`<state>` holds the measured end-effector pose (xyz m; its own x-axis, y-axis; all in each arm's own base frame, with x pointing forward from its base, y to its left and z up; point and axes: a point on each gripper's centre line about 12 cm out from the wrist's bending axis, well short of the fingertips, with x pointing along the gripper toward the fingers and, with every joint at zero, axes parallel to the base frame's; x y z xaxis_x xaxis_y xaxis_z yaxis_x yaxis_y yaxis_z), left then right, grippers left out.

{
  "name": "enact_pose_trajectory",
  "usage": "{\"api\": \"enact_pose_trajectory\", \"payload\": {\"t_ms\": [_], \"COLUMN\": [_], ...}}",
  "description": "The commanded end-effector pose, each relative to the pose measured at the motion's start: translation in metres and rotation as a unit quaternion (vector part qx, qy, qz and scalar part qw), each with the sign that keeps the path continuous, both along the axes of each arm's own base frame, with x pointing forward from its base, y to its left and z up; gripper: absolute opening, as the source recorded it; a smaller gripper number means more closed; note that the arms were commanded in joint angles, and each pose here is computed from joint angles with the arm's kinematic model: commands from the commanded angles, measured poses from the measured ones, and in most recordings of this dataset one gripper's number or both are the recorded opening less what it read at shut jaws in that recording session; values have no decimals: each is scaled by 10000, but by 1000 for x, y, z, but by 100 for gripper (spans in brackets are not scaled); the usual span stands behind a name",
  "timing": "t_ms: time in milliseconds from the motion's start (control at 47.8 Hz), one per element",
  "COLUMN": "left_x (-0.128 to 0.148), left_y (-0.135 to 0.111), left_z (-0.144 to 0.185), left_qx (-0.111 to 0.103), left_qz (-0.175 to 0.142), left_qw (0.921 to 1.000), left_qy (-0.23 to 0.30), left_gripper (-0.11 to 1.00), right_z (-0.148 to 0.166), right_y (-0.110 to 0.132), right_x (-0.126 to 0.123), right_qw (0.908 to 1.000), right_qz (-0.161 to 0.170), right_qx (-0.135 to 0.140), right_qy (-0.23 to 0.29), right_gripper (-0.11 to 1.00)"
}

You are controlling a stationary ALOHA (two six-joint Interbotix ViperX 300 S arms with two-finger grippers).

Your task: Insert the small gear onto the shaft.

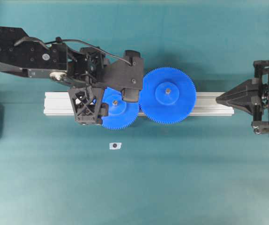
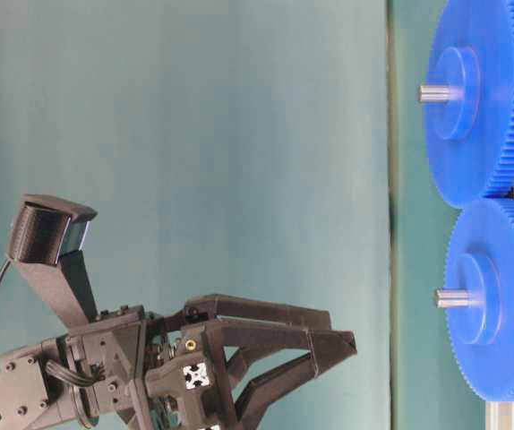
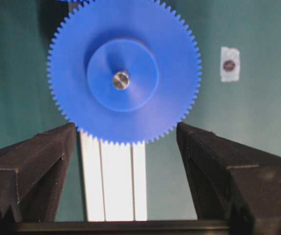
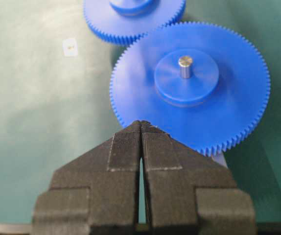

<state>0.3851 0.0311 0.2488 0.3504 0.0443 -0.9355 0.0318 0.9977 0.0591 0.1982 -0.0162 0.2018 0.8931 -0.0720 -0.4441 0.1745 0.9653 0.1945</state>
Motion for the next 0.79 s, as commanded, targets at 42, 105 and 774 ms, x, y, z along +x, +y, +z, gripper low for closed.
{"api": "enact_pose_trajectory", "payload": {"t_ms": [42,105,774], "left_x": [4,5,6], "left_y": [-1,-1,-1], "left_z": [19,19,18], "left_qx": [28,31,15], "left_qz": [-13,-7,35], "left_qw": [9993,9991,9990], "left_qy": [-375,-413,-446], "left_gripper": [78,78,78], "right_z": [5,5,3], "right_y": [-1,-1,-1], "right_x": [3,3,2], "right_qw": [9999,9999,10000], "right_qz": [-29,-30,-30], "right_qx": [33,33,35], "right_qy": [-95,-95,-72], "right_gripper": [0,0,0]}}
